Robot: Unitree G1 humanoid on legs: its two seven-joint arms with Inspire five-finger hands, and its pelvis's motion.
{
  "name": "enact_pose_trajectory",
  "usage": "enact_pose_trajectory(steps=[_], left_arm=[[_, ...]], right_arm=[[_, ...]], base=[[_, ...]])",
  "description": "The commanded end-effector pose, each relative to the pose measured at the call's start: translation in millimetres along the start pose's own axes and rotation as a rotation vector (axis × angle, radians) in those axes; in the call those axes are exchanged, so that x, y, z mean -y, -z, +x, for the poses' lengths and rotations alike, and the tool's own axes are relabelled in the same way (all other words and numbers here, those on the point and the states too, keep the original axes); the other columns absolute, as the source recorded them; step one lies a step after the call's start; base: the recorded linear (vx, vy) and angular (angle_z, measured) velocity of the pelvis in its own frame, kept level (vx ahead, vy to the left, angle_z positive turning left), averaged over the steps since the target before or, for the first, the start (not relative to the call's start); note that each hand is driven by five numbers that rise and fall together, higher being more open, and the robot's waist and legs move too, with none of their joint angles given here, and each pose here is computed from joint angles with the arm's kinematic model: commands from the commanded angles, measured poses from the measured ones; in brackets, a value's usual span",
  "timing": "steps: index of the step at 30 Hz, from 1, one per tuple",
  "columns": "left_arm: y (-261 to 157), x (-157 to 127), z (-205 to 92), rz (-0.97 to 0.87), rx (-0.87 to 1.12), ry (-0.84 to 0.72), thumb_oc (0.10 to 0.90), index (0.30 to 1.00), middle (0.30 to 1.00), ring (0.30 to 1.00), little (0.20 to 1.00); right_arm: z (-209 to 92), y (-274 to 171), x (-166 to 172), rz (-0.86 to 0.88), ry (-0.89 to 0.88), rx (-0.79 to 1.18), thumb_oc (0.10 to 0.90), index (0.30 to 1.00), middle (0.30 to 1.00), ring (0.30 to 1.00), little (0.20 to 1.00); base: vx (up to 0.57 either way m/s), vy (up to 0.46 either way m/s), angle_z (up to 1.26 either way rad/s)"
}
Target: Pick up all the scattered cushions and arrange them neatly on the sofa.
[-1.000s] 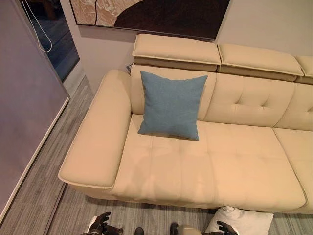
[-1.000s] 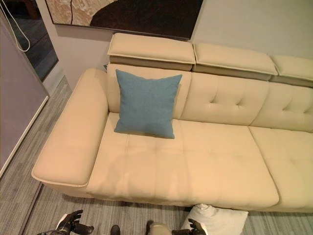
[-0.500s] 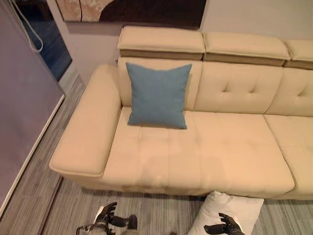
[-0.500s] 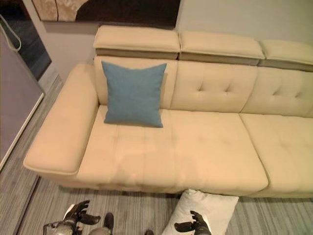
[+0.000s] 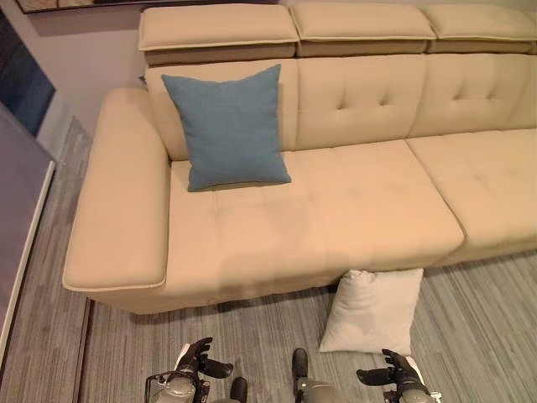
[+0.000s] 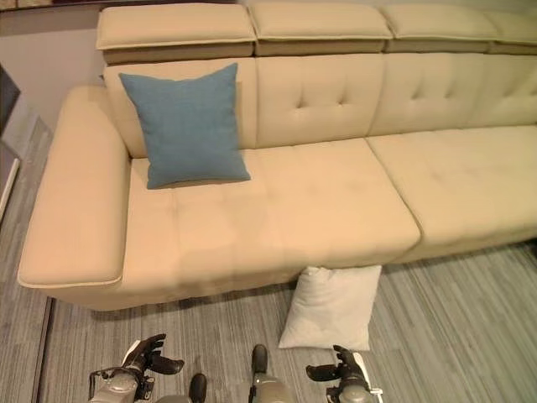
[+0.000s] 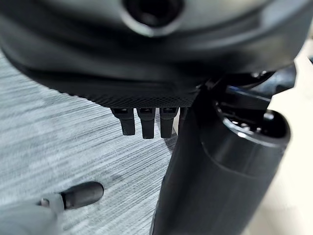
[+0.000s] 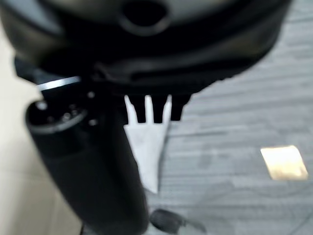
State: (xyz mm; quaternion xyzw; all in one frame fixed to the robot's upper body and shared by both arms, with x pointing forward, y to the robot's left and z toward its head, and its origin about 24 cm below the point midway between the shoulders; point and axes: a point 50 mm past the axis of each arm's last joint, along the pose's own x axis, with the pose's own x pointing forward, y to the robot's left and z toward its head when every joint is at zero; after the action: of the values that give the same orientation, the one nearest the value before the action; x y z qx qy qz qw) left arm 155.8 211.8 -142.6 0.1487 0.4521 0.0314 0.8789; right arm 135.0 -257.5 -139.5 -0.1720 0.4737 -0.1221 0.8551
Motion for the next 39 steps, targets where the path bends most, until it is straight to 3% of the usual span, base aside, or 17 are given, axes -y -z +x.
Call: enact_pose_trajectory(steps=[1, 12, 22, 30, 39], left_arm=[[3, -28, -2, 0.024, 0.03, -0.089, 0.8, 0.9, 0.9, 0.9, 0.9], [22, -36, -6, -0.021, -0.035, -0.111, 0.8, 0.9, 0.9, 0.9, 0.9], [12, -12, -4, -0.041, -0.008, -0.054, 0.8, 0.9, 0.9, 0.9, 0.9], [11, 2, -5, -0.01, -0.007, -0.015, 0.8, 0.9, 0.9, 0.9, 0.9], [20, -11, -6, -0.028, -0.034, -0.065, 0.8, 0.9, 0.9, 0.9, 0.9]], right_arm=[[1, -10, 5, -0.03, 0.035, 0.047, 0.8, 0.9, 0.9, 0.9, 0.9], [-3, 12, 2, -0.019, 0.027, -0.027, 0.8, 0.9, 0.9, 0.9, 0.9], [-4, 13, 6, 0.067, 0.06, -0.021, 0.8, 0.9, 0.9, 0.9, 0.9], [-6, 22, 13, 0.041, 0.102, -0.052, 0.8, 0.9, 0.9, 0.9, 0.9], [-5, 22, 8, -0.034, 0.077, -0.058, 0.8, 0.9, 0.9, 0.9, 0.9]], base=[[-0.26, 0.101, -1.08], [-0.17, 0.007, -0.89], [-0.02, -0.151, -0.32], [0.05, -0.025, -0.41], [0.11, 0.077, -0.6]])
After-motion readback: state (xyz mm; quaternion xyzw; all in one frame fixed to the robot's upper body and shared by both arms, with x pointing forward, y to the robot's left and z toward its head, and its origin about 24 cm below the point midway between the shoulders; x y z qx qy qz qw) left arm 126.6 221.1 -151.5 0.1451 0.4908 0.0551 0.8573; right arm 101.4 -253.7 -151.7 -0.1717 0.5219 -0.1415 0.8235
